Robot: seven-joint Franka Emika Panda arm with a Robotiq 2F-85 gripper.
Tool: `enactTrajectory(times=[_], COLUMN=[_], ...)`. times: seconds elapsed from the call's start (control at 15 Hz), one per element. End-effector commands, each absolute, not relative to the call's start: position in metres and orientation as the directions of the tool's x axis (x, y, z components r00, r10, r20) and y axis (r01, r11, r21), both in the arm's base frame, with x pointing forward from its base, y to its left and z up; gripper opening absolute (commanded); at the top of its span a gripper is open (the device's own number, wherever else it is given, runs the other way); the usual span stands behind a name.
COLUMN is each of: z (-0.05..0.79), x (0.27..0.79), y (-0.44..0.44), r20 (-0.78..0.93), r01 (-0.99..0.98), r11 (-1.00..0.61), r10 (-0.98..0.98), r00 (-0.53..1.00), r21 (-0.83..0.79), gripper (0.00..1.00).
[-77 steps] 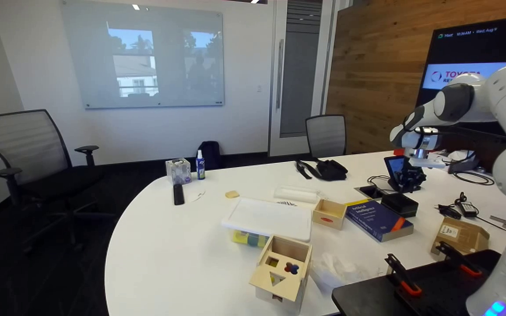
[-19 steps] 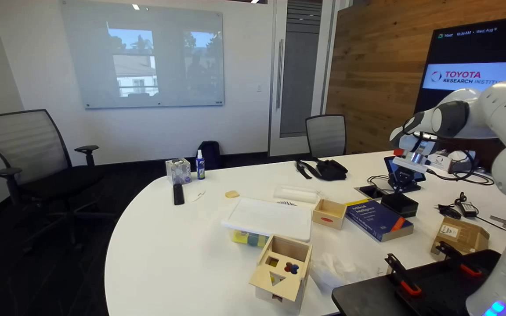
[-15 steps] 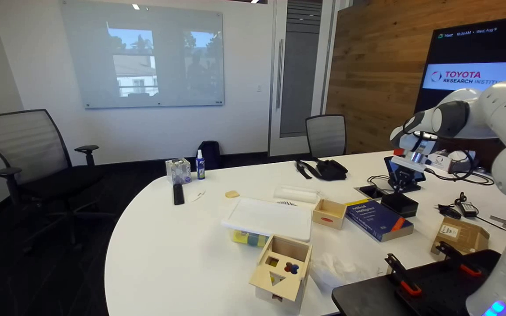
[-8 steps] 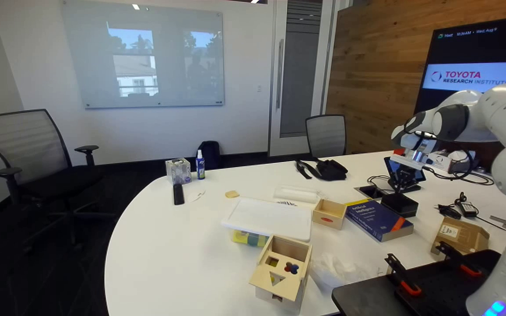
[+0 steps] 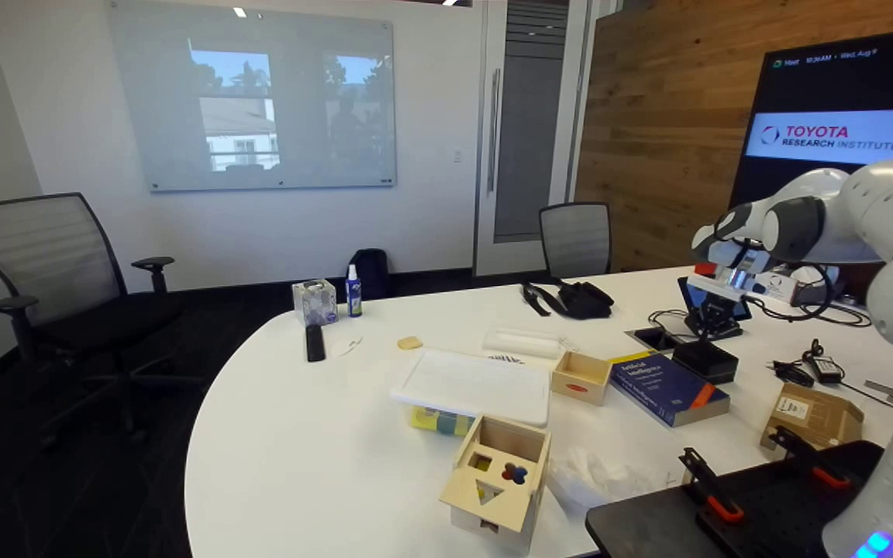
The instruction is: Press down on the black box next to the Artificial Intelligence book
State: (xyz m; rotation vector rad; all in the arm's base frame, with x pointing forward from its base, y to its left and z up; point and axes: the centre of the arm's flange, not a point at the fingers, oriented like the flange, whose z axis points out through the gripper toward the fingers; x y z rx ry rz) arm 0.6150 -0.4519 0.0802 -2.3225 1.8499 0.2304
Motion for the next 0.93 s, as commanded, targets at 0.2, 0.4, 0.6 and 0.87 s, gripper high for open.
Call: enactTrajectory(times=[0.2, 0.4, 0.6, 0.87], z=[0.065, 0.057, 0.049, 0.031], x=[0.637, 0.638, 0.643, 0.652], y=[-0.470, -0.476, -0.481, -0.490], r20=[-0.235, -0.237, -0.248, -0.272], r01=[-0.989, -0.995, -0.997, -0.996], r11=[-0.149, -0.102, -0.061, -0.025], r10=[-0.961, -0.967, -0.968, -0.962], r00=[0.145, 0.096, 0.049, 0.001], r21=[0.000, 0.016, 0.043, 0.084], gripper=[0.00, 0.00, 0.00, 0.00])
